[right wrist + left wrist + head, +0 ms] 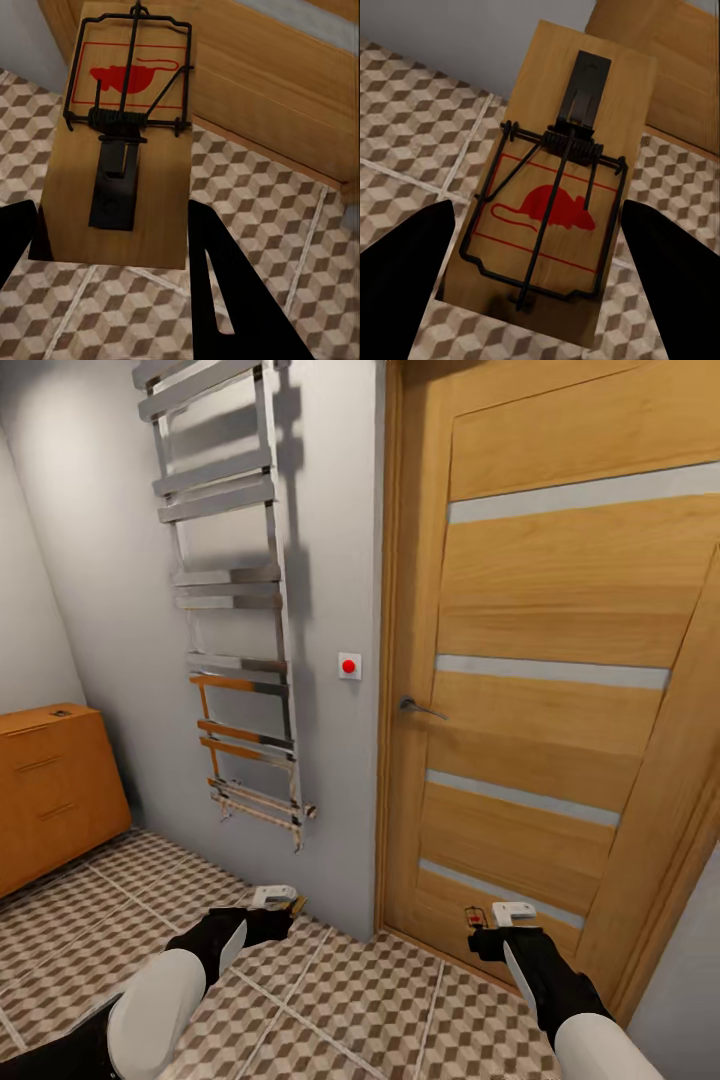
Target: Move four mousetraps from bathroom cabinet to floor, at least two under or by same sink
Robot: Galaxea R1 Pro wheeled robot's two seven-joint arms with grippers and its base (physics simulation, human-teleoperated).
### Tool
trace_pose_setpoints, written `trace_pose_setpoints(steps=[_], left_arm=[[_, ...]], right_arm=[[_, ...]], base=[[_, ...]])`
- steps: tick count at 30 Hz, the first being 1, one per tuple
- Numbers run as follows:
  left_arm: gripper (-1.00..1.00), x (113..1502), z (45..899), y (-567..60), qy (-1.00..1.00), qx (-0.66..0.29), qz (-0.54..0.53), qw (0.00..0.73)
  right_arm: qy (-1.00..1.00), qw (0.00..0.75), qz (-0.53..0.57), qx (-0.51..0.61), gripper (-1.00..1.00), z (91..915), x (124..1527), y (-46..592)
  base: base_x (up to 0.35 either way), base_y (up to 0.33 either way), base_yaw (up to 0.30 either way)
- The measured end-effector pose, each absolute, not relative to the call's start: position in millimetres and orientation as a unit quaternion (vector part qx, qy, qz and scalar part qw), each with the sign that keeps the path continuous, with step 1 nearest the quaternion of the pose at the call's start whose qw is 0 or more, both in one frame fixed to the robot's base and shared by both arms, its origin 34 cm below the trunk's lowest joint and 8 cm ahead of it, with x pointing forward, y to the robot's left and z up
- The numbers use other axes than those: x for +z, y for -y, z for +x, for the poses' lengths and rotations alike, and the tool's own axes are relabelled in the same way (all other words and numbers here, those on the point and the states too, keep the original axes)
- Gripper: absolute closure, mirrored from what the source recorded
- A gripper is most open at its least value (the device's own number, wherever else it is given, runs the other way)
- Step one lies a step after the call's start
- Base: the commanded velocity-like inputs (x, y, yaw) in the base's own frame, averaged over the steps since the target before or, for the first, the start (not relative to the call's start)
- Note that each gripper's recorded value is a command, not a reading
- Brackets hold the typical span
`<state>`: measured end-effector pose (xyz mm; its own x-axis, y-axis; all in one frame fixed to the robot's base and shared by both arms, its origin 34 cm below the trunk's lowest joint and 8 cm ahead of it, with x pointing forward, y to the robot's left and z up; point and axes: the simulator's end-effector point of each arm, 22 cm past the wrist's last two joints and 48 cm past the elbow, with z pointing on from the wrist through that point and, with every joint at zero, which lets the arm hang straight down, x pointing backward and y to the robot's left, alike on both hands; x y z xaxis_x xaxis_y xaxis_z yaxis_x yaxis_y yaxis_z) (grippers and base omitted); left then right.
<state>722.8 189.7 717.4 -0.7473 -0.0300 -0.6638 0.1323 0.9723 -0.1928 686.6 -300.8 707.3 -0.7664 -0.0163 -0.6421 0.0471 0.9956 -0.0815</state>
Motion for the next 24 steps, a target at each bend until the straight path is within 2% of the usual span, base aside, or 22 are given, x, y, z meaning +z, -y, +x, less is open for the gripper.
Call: trace_pose_setpoints(steps=[20, 24], left_arm=[[1.0, 718.7, 723.5, -191.6, -0.927, -0.113, 0.026, 0.356], [1.0, 718.7, 723.5, -191.6, -0.927, -0.113, 0.026, 0.356]], right_arm=[[-0.943, 0.33, 0.004, -0.042, 1.0, 680.5, 698.9, 296.8], [-0.944, 0.327, 0.006, -0.043, 1.0, 678.9, 697.4, 298.2]], base=[[0.0, 0.0, -0.02], [0.0, 0.0, -0.221]])
